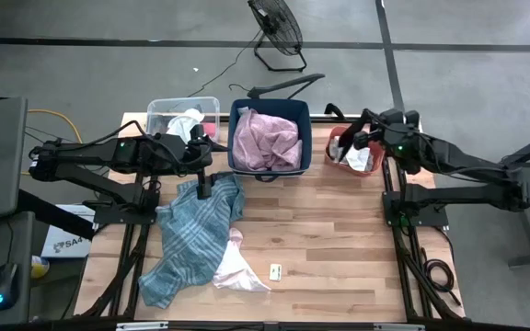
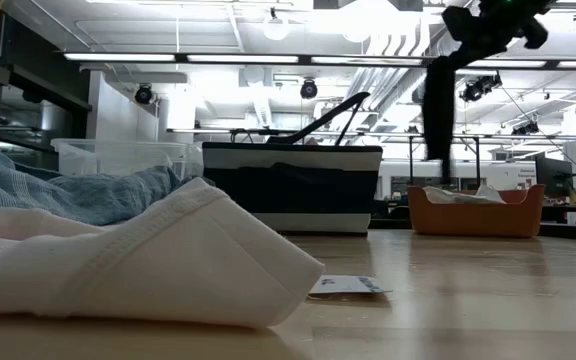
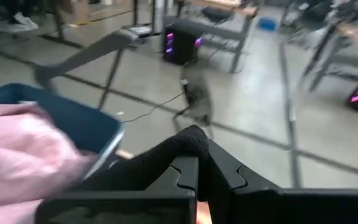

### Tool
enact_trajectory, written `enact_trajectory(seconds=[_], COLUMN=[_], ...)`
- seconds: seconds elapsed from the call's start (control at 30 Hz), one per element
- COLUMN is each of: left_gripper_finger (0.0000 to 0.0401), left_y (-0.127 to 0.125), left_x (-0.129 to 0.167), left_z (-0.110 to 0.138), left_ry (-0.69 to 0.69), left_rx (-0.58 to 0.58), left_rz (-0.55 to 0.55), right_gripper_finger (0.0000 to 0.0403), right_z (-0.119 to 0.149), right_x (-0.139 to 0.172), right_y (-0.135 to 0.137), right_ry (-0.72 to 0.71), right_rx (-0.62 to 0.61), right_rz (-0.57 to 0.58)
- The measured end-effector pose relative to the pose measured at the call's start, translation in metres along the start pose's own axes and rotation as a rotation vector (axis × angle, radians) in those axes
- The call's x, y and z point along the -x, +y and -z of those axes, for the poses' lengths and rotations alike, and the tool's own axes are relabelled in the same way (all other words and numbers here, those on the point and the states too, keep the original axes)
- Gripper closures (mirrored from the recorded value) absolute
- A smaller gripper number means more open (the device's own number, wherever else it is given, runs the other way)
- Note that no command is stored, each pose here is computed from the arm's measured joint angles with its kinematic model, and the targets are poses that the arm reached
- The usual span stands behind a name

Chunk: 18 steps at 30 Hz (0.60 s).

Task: Pick & Place Cloths
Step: Put the black sock into the orange bin

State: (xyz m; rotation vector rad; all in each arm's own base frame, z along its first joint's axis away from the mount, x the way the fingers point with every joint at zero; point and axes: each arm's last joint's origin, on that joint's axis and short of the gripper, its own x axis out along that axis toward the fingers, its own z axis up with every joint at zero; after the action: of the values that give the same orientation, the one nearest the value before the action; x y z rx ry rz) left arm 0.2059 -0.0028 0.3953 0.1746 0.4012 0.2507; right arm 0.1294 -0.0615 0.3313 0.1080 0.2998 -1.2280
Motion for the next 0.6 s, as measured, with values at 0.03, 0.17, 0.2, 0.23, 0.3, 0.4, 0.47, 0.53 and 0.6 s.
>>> enact_trajectory(seconds=[0.03, 0.17, 0.2, 0.23, 0.3, 0.4, 0.47, 0.53, 0.6], left_gripper_finger=[0.0117, 0.0117, 0.0117, 0.0117, 0.0116, 0.0116, 0.0116, 0.0116, 0.0116], left_y=[0.0, -0.001, -0.001, 0.0, -0.001, -0.001, -0.001, -0.001, -0.001], left_x=[0.0, -0.001, -0.001, -0.001, -0.001, -0.001, -0.001, -0.001, -0.001], left_z=[0.0, 0.0, 0.0, 0.0, 0.0, 0.0, 0.001, 0.002, 0.002], left_ry=[0.001, 0.004, 0.004, 0.004, 0.004, 0.006, 0.016, 0.023, 0.022], left_rx=[0.0, -0.001, -0.001, -0.001, -0.001, 0.0, -0.004, -0.006, -0.006], left_rz=[0.0, 0.0, 0.0, 0.0, 0.004, 0.006, 0.007, 0.008, 0.008], right_gripper_finger=[0.0399, 0.0399, 0.0399, 0.0399, 0.0399, 0.0399, 0.0399, 0.0399, 0.0399], right_z=[0.0, 0.001, 0.003, 0.004, 0.008, 0.018, 0.025, 0.032, 0.038], right_x=[0.0, -0.004, -0.006, -0.008, -0.015, -0.025, -0.031, -0.038, -0.046], right_y=[-0.001, 0.002, 0.002, 0.004, 0.007, 0.009, 0.01, 0.011, 0.012], right_ry=[-0.007, 0.004, 0.015, 0.033, 0.072, 0.162, 0.241, 0.323, 0.392], right_rx=[0.015, 0.081, 0.097, 0.114, 0.14, 0.164, 0.153, 0.139, 0.123], right_rz=[0.024, 0.062, 0.066, 0.068, 0.081, 0.11, 0.101, 0.099, 0.117])
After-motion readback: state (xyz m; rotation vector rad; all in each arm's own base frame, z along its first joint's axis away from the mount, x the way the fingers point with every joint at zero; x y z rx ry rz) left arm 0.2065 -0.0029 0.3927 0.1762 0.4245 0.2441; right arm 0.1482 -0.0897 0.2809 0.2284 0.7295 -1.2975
